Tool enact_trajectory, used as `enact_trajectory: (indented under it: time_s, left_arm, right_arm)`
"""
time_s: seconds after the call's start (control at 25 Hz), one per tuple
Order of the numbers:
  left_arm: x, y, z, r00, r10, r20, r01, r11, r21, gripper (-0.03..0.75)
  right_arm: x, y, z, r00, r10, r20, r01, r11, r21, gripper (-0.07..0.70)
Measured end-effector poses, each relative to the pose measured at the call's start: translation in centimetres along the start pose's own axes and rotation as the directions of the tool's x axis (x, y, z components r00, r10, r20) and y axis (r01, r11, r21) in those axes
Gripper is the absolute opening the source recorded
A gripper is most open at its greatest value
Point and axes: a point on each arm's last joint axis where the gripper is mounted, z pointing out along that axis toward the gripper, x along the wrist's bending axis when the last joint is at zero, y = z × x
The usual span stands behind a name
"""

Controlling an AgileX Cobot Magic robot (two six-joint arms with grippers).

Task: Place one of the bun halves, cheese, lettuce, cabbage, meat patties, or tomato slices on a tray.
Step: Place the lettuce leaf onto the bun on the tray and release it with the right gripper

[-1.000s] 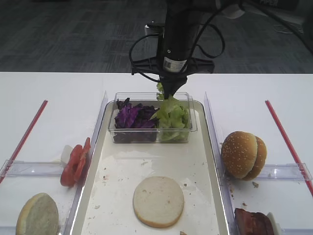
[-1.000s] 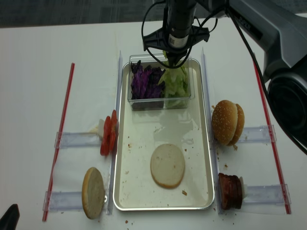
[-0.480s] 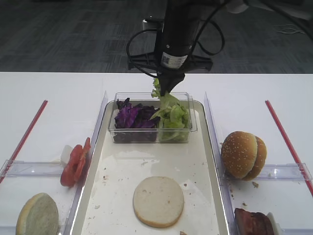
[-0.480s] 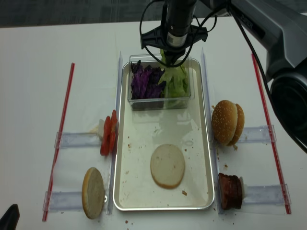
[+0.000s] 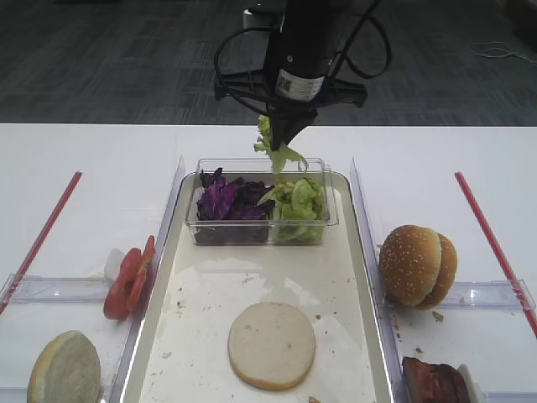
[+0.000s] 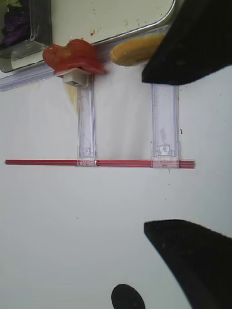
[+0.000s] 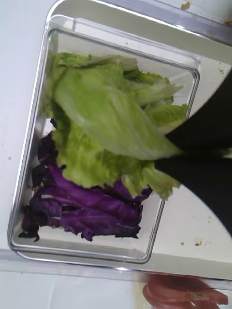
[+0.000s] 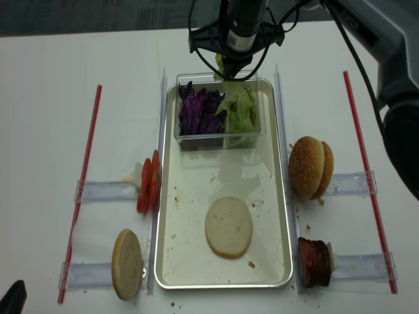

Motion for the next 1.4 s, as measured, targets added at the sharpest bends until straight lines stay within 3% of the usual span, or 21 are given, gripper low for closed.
enact_trajectory:
  time_s: [0.56, 0.92, 1.16, 1.4]
  left_arm:
    - [0.0, 0.0, 0.0, 1.0, 0.0, 0.0, 0.0, 1.0, 0.0, 0.538]
    - [0.0, 0.0, 0.0, 1.0, 0.0, 0.0, 0.0, 1.0, 0.0, 0.538]
    - [0.0, 0.0, 0.0, 1.0, 0.0, 0.0, 0.0, 1.0, 0.0, 0.538]
    - [0.0, 0.0, 0.0, 1.0, 0.0, 0.0, 0.0, 1.0, 0.0, 0.538]
  right_arm:
    - [1.5, -6.4, -1.2, 0.997, -0.081, -0.005, 0.081, 0.988, 0.131, 0.027]
    - [3.7, -12.1, 1.7, 0.98, -0.198, 0.005, 0.188, 0.94, 0.285, 0.027]
    - [5.0, -14.1, 3.7, 0.976, -0.214, -0.033, 0.215, 0.941, 0.263, 0.027]
    - [4.4, -15.2, 5.4, 0.98, -0.195, -0.046, 0.2, 0.949, 0.244, 0.027]
